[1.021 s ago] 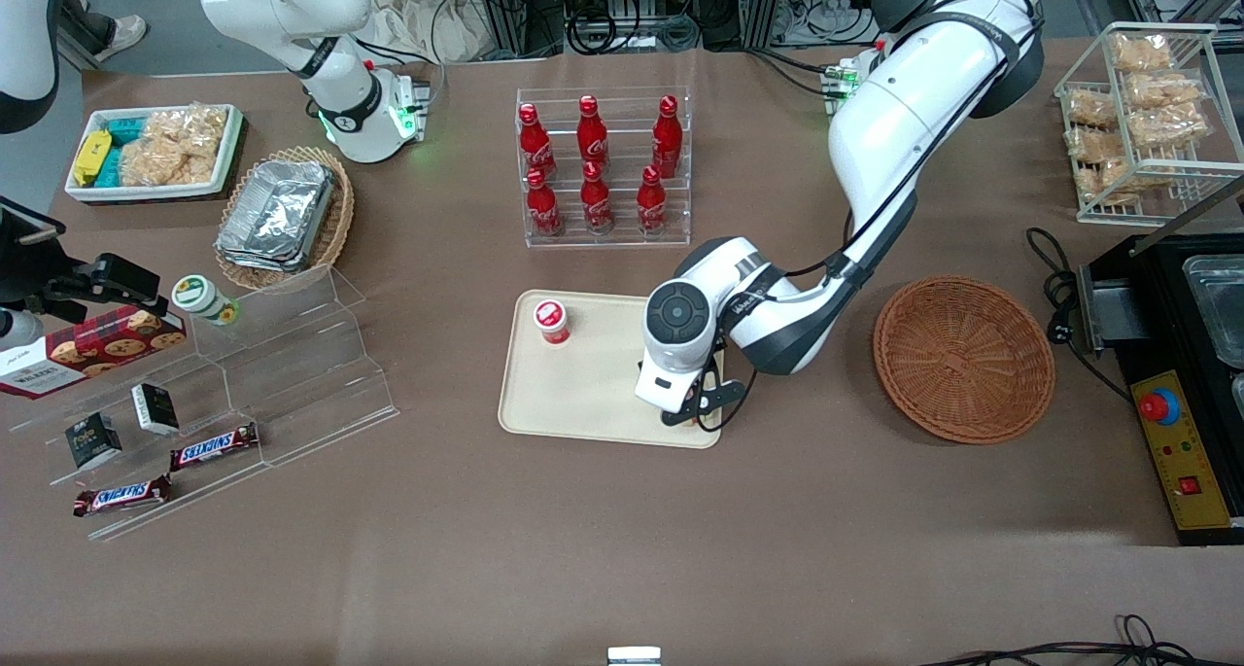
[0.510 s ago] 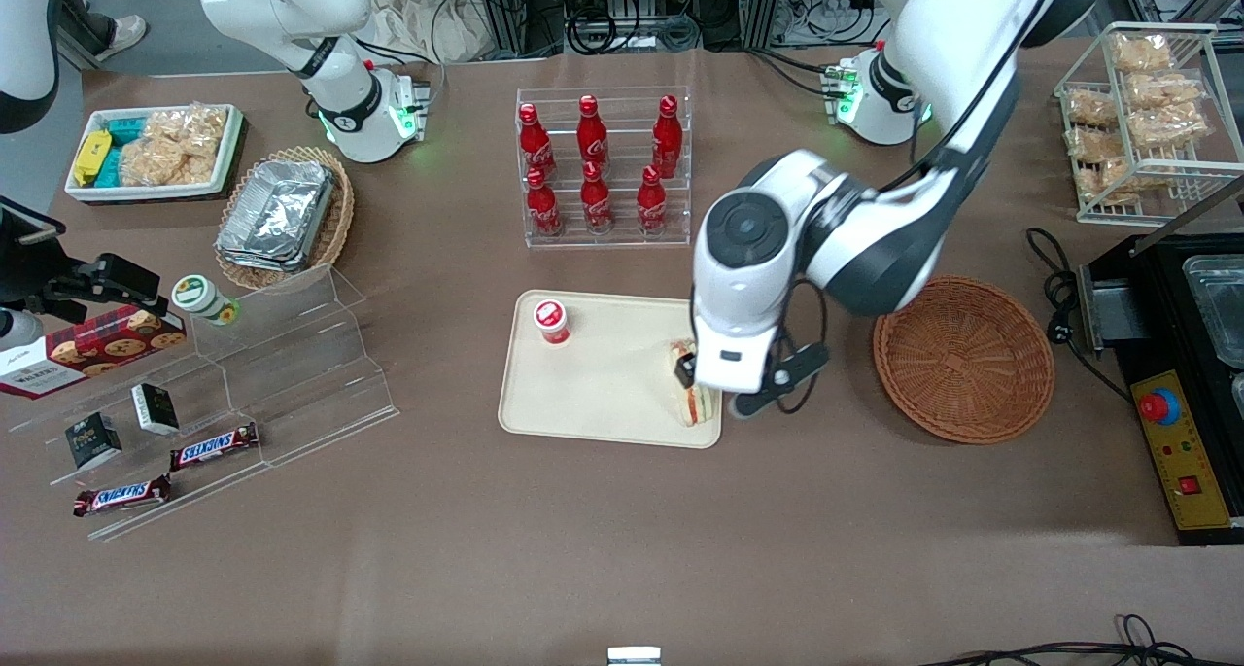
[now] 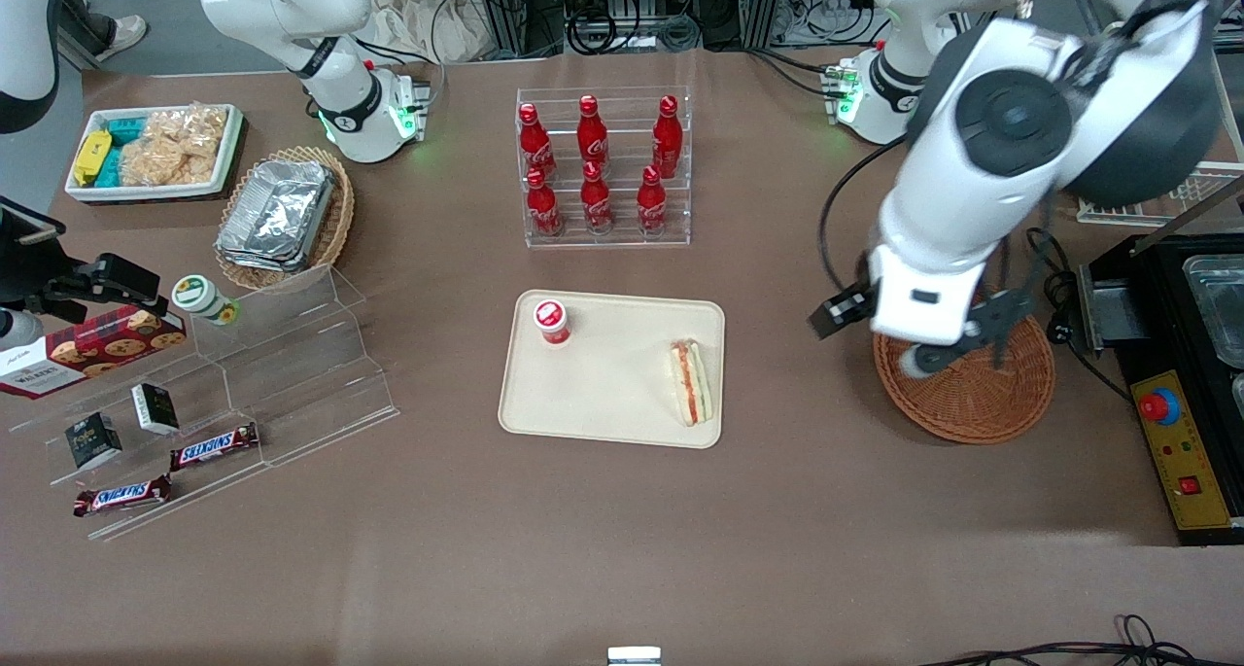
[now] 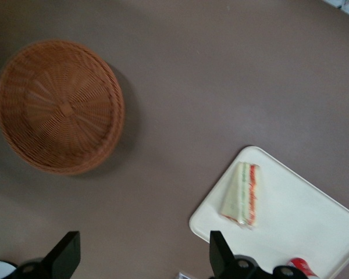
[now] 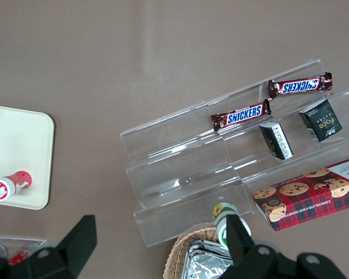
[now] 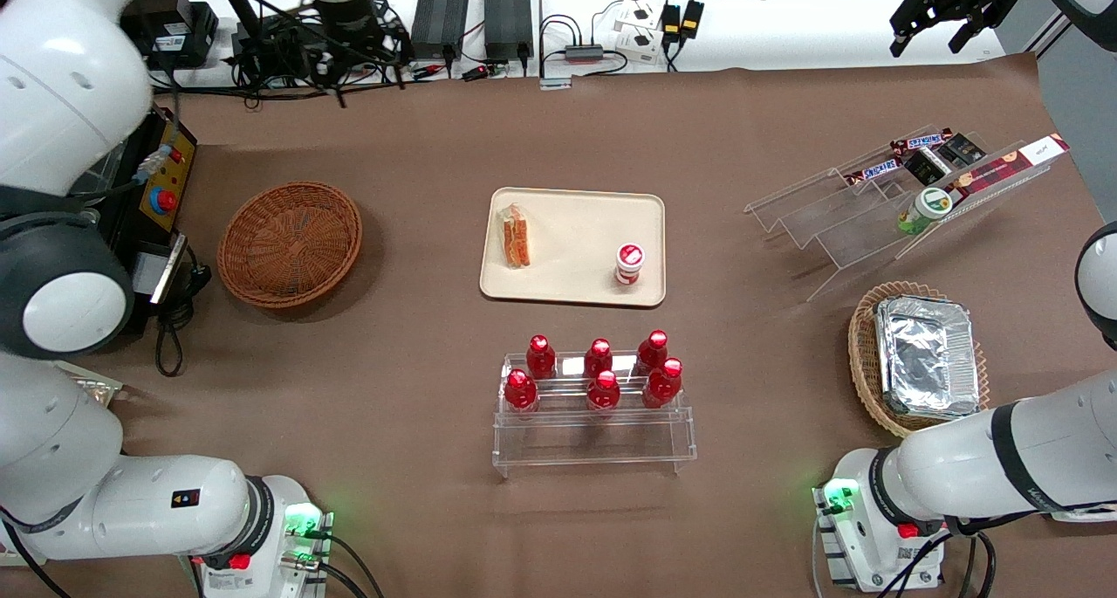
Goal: Place sandwich from basket to tray
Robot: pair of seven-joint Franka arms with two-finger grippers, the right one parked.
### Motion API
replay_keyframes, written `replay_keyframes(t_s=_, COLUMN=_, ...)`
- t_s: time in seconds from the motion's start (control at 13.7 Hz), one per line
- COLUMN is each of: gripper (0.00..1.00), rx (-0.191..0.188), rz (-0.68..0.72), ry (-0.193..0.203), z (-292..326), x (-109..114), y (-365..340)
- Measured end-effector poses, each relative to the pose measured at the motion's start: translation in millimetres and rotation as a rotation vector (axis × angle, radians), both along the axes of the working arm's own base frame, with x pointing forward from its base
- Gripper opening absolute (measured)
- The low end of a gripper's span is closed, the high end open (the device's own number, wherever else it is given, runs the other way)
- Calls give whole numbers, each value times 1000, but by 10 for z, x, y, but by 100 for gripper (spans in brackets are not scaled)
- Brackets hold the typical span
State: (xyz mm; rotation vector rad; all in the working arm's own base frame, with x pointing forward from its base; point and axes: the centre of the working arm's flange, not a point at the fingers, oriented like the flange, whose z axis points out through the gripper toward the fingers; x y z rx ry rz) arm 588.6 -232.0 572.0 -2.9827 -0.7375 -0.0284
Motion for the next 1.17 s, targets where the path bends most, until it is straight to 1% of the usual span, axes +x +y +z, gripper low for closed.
replay_keyframes(t_s=0.22, gripper=100, rx=-2, rz=-99, ry=24, z=139, x=-119, y=594)
replay_keyframes(t_s=0.44, gripper=100, rx=-33, rz=-202, ry=39, z=268, x=-259, y=1228)
replay_keyframes(t_s=0.73, gripper=100, rx=-51, rz=-314, ry=40, z=406, x=-507, y=1916)
replay_keyframes(t_s=1.02, gripper=100, rx=-70, rz=-348, ry=36, z=479, x=-753, y=2418)
replay_keyframes(t_s=1.17, gripper=100, rx=-74, rz=-364, ry=31, z=536, x=-824, y=2502)
